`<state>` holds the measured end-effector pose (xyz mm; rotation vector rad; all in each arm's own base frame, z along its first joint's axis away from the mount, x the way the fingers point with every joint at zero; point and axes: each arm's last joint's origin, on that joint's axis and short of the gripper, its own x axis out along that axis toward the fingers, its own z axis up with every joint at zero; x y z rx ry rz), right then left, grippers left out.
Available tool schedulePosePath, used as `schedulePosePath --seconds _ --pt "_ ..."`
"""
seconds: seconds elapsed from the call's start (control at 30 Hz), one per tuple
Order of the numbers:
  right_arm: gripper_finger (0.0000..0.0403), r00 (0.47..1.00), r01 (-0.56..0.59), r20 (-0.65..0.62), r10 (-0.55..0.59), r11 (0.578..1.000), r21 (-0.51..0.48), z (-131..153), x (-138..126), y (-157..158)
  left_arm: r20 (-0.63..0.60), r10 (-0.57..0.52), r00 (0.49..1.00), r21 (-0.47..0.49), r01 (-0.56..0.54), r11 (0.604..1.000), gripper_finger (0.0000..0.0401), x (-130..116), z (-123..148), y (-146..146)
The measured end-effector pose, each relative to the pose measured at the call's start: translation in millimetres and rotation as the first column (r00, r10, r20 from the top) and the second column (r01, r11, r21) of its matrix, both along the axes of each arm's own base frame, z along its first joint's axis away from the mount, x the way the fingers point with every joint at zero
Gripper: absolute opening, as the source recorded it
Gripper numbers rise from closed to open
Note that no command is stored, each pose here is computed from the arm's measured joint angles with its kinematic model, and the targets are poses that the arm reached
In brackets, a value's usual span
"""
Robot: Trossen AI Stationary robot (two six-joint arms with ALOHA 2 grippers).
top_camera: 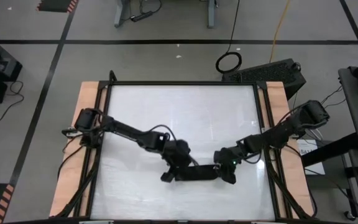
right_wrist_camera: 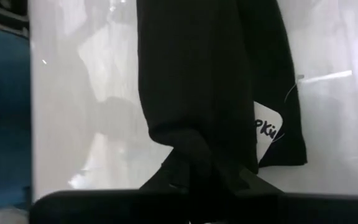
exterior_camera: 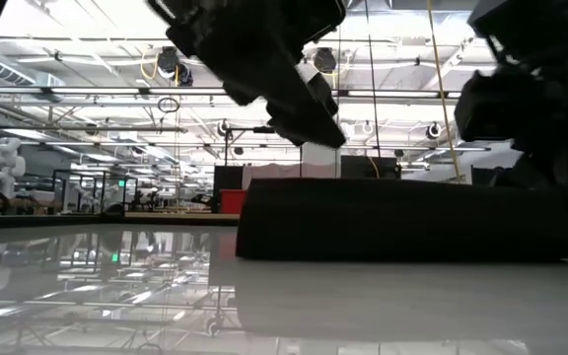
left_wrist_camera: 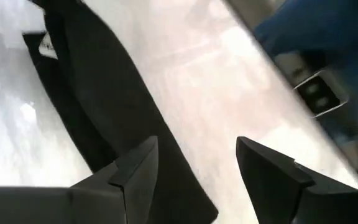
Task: Roll towel into tight, uniform cylinder
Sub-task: Roll the black towel
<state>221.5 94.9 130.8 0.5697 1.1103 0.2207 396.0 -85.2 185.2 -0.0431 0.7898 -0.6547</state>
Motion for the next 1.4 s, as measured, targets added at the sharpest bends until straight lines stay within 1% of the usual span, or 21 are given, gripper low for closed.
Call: schedulePosePath --seconds 0.1,0.2,0.3,0.4,0.6,0.67,0.8,0.97,1.07,1.2,1.33,1.4 --pt "0.001 0.999 0.029 -0.017 -0.028 0.997 0.067 2.6 4.0 -9.9 0.023 0.031 0.999 0.11 -0.033 0.993 0.0221 -2.4 -2.3 -11.6" --pt "0.001 0.998 0.055 -0.032 -0.051 0.991 0.119 3.8 7.5 -18.7 0.076 0.055 0.996 0.231 -0.071 0.97 0.0221 -3.1 -2.7 -17.7" --pt "0.001 0.997 0.067 -0.046 -0.06 0.985 0.159 4.4 9.5 -26.0 0.098 0.064 0.993 0.284 -0.089 0.955 0.0222 -3.6 -2.9 -20.6" --pt "0.001 0.996 0.076 -0.053 -0.067 0.979 0.191 5.3 11.4 -32.6 0.091 0.078 0.993 0.287 -0.101 0.953 0.0222 -2.6 -6.6 -21.2" --pt "0.0011 0.99 0.13 -0.091 -0.111 0.961 0.244 2.3 10.7 -45.8 0.024 0.132 0.991 0.279 -0.134 0.951 0.0222 0.0 -25.9 -22.1" --pt "0.0011 0.984 0.161 -0.121 -0.134 0.955 0.249 -1.7 7.6 -49.5 0.011 0.149 0.989 0.3 -0.145 0.943 0.0222 1.0 -33.7 -22.6" --pt "0.0011 0.975 0.195 -0.165 -0.152 0.938 0.287 -7.8 2.0 -53.9 0.019 0.224 0.974 0.367 -0.215 0.905 0.0222 2.5 -43.1 -21.9" --pt "0.0014 0.966 0.235 -0.184 -0.181 0.911 0.34 -13.5 -2.7 -56.0 0.0 0.229 0.973 0.38 -0.212 0.9 0.0222 4.0 -54.8 -22.1" --pt "0.0025 0.963 0.248 -0.19 -0.19 0.902 0.355 -14.3 -3.3 -57.1 -0.007 0.23 0.973 0.383 -0.21 0.9 0.0222 5.0 -59.5 -22.4" --pt "0.0047 0.962 0.253 -0.192 -0.195 0.9 0.355 -14.3 -3.2 -57.6 -0.026 0.267 0.963 0.365 -0.24 0.9 0.0222 6.6 -64.3 -21.1" --pt "0.0075 0.969 0.231 -0.166 -0.182 0.909 0.347 -13.6 -3.6 -60.9 -0.053 0.285 0.957 0.324 -0.253 0.912 0.0222 8.0 -65.3 -17.1" --pt "0.0093 0.978 0.199 -0.133 -0.16 0.913 0.357 -10.1 -3.7 -62.5 -0.065 0.291 0.954 0.309 -0.258 0.915 0.0222 8.3 -65.6 -15.2"
